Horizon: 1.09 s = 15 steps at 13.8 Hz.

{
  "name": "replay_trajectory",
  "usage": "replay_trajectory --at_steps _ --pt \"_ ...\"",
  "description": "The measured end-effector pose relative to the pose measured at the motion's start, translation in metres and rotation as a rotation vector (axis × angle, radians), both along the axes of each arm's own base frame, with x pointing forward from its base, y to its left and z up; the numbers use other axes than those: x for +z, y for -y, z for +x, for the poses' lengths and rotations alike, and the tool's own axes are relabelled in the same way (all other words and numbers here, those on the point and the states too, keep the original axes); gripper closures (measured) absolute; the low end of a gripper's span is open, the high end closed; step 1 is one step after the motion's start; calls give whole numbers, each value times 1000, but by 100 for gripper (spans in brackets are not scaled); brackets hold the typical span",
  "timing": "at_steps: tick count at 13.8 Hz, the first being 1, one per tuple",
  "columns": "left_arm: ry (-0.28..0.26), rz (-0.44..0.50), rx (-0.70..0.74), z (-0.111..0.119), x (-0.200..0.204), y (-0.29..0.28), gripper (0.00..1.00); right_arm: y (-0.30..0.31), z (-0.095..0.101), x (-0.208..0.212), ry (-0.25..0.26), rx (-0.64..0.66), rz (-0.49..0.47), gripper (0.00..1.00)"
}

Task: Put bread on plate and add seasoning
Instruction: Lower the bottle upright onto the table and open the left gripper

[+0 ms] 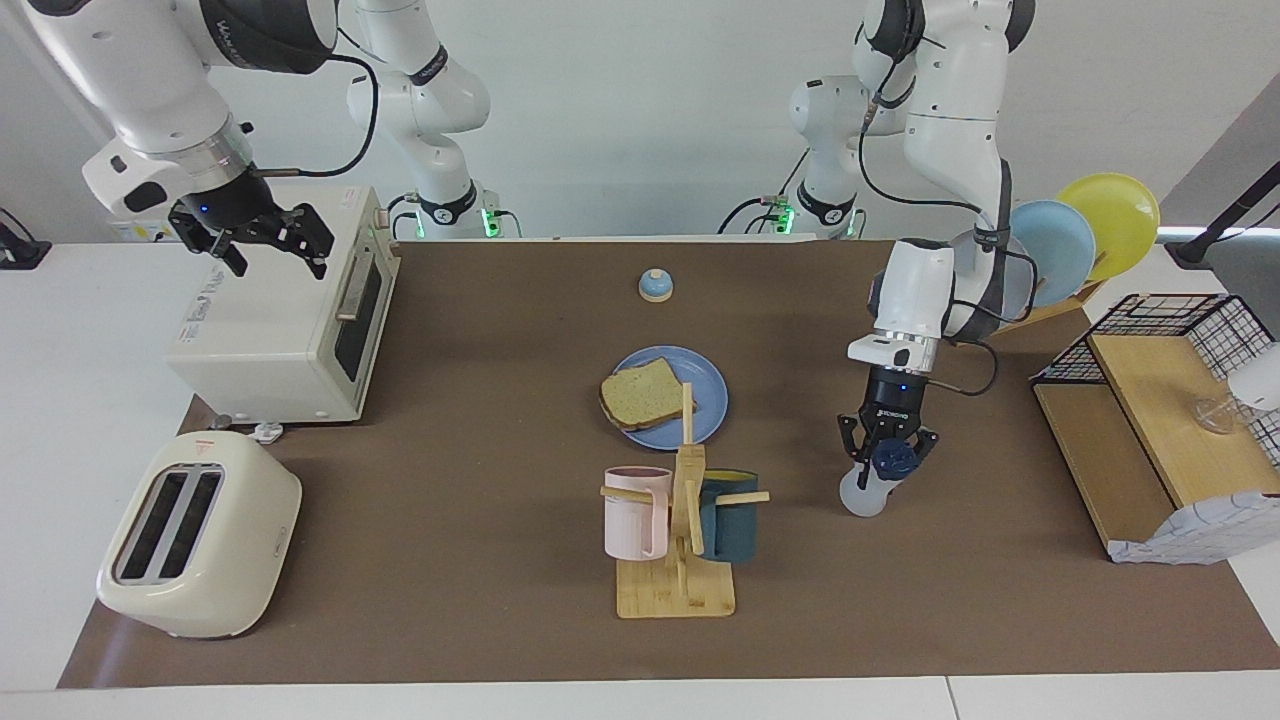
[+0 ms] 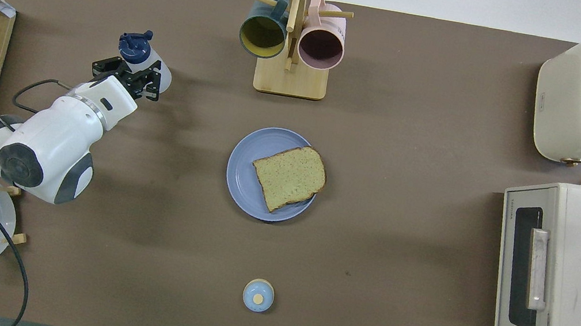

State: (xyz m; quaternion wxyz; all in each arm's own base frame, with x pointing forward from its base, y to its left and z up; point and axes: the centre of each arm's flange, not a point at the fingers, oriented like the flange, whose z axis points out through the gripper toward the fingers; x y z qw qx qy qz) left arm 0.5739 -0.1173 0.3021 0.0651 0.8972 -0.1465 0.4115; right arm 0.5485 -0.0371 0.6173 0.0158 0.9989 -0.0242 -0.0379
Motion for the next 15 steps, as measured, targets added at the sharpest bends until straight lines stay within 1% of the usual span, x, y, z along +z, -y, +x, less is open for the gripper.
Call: replay_trajectory --at_steps 1,4,6,13,15 --pt "0 0 0 0 0 0 60 0 0 0 0 0 0 0" --pt "-5 1 0 -2 -2 0 22 0 0 0 0 0 0 0" --pt "-8 1 0 -3 -3 0 1 0 0 0 0 0 0 0" --pt "-26 3 -1 -10 -9 -1 0 0 0 0 0 0 0 0" --pt "-30 5 -1 -16 -9 -2 0 0 0 0 0 0 0 0"
